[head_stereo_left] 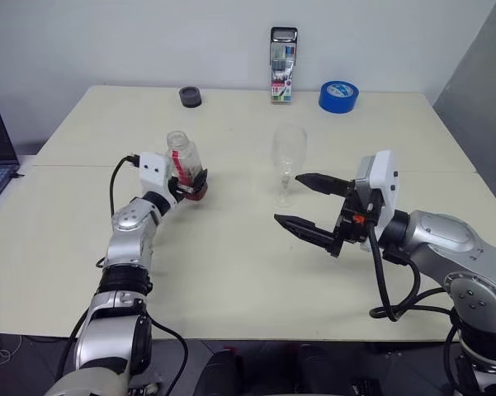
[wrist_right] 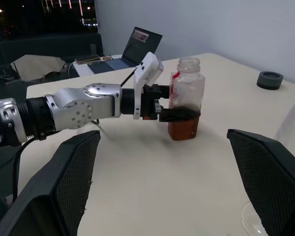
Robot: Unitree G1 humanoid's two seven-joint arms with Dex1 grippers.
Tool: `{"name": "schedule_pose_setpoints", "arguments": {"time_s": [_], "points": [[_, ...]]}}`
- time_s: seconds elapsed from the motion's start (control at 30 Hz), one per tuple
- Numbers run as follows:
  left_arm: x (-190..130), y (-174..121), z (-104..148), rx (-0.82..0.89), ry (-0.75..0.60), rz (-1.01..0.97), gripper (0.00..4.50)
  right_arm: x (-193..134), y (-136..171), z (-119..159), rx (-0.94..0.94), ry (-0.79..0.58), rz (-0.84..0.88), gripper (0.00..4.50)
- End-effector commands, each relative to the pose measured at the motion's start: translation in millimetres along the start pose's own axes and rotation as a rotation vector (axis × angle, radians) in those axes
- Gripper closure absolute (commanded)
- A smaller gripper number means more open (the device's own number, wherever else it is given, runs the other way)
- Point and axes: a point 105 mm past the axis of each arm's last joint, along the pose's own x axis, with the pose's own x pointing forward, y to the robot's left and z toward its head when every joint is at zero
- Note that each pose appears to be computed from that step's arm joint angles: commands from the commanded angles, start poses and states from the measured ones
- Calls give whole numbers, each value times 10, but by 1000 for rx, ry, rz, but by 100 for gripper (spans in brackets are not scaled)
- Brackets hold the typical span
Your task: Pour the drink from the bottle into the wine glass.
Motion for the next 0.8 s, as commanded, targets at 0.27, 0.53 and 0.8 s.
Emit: {"name": "schedule_pose_setpoints", "arguments": {"time_s": [0.27, 0.53, 0.8], "points": [[24, 37, 6, 10, -31, 2, 212, -6, -14, 138, -40, -39, -20, 0], [22, 89, 75, 75, -36, 18, 279, -27, -66, 140, -57, -45, -78, 0], [310, -29, 817, 367, -132, -49, 279, -143, -476, 182, -120, -98, -364, 0]]}}
